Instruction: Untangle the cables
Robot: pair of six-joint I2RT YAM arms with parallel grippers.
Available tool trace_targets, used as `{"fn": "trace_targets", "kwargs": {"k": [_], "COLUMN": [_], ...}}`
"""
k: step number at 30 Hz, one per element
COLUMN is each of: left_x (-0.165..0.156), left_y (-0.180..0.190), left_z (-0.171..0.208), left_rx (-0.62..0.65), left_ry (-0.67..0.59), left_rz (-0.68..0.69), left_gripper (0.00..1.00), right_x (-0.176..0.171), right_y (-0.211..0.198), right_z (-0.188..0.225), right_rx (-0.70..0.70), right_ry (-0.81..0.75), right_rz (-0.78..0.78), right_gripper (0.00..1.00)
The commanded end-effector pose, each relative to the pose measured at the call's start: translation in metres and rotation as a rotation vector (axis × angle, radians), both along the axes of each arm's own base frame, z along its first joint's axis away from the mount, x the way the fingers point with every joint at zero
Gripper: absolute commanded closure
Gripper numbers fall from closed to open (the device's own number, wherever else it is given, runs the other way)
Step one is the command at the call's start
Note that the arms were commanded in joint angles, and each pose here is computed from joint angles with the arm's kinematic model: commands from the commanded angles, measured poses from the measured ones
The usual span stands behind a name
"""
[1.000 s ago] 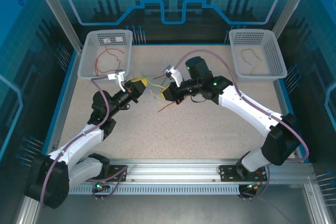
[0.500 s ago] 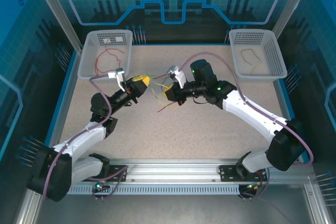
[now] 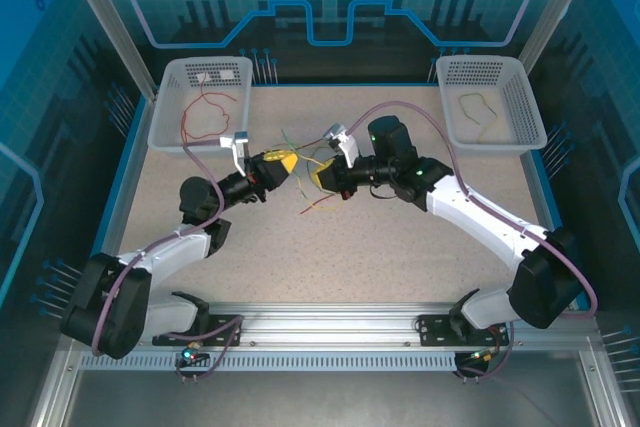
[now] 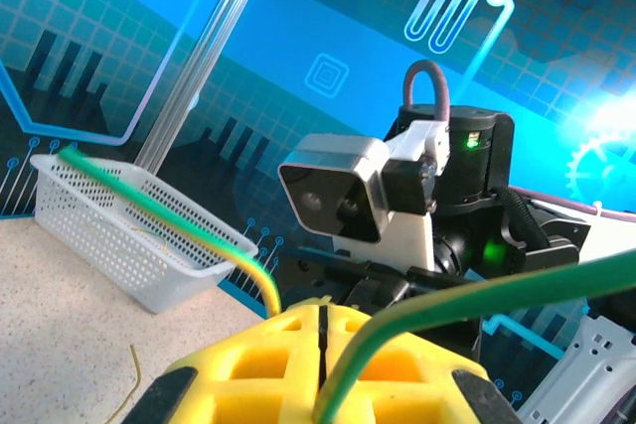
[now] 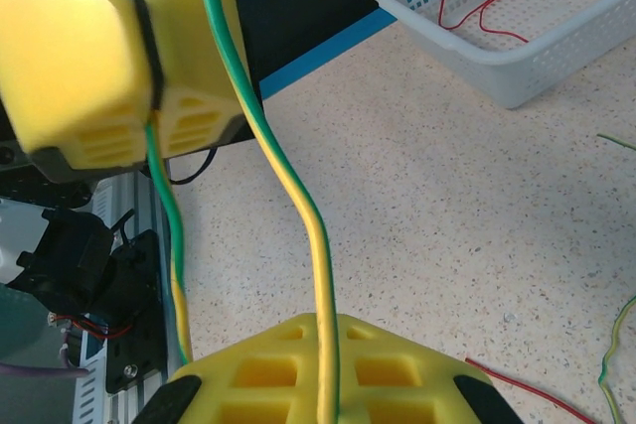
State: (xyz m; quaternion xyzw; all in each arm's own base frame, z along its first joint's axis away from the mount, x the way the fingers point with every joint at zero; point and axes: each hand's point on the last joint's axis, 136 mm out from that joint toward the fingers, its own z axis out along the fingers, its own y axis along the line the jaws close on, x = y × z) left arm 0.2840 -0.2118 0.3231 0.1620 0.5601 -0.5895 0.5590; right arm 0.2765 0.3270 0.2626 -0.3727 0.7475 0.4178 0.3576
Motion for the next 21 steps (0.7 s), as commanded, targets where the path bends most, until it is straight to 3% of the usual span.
{"fn": "trace_targets", "kwargs": {"k": [1, 8, 10, 14, 16, 21], "left_x": [-0.009, -0.002, 0.003, 0.009, 0.009, 0.006], "left_y": [0.0, 0.004, 0.006, 0.013, 0.013, 0.011], "left_z": [0.021, 0.012, 0.011, 0.007, 0.006, 0.009], "left_rx": [-0.023, -0.019, -0.012, -0.008, -0.001, -0.013], "left_ry": [-0.105, -0.084, -0.069, -0.046, -0.043, -0.047], "left_rz": [0.001, 0.045, 0.081, 0.141, 0.144, 0.123], "left_gripper": [0.97, 0.93, 0.8, 0.79, 0.84, 0.8], "right_x": [-0.006, -0.005, -0.008, -0.011, -0.012, -0.014], "right_y": [0.008, 0.006, 0.005, 0.006, 0.008, 0.018], "right_z": [0.017, 0.02, 0.023, 0.025, 0.023, 0.021], "right_rx": [0.048, 0.052, 0.06, 0.07, 0.069, 0.066], "right_ry": [-0.045, -0.059, -0.072, -0.087, -0.088, -0.084], "right_rz": [0.03, 0.013, 0.012, 0.015, 0.021, 0.049], "right_gripper": [1.0, 1.0, 1.0, 1.0, 1.0, 1.0]}}
